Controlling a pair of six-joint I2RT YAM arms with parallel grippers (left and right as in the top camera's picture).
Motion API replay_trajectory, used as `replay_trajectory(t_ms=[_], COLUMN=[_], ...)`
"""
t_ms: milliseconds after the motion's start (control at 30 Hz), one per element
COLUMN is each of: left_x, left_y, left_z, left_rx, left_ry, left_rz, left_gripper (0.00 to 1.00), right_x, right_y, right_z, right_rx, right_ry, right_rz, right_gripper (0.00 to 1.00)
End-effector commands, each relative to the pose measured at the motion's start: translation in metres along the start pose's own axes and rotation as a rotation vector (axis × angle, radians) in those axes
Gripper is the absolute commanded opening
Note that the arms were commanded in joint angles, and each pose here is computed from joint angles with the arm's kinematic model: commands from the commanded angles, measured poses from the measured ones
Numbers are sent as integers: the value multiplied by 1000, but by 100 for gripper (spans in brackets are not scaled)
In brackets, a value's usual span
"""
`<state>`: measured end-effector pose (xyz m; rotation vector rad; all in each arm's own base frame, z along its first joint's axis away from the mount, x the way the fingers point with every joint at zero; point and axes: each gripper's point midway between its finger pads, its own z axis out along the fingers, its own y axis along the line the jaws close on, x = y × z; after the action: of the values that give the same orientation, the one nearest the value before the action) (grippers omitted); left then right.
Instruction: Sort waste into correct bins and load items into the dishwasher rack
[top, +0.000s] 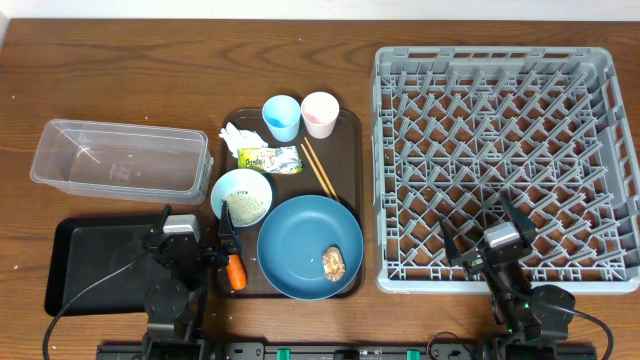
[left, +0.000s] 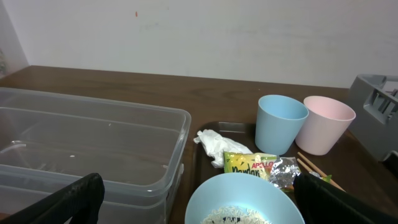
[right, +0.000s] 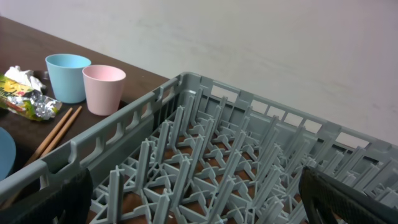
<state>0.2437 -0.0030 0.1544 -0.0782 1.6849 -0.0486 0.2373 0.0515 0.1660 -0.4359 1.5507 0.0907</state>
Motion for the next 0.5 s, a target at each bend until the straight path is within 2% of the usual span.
replay_trajectory(t_ms=[0,400,467], left_x=[17,15,15], left_y=[2,3,-4], left_z=[2,2,2], left_rx=[-8,-15,28], left_ry=[36,30,31], left_rz=[6,6,1], left_gripper=[98,98,98], right_x=[0,-3,-3], right_y=[5,-2,0], right_z=[0,0,0], right_rx=[-23,19,6], right_ry=[-6,-14,-13], right_rz=[-10,-32,-20], right_gripper=[99,99,99])
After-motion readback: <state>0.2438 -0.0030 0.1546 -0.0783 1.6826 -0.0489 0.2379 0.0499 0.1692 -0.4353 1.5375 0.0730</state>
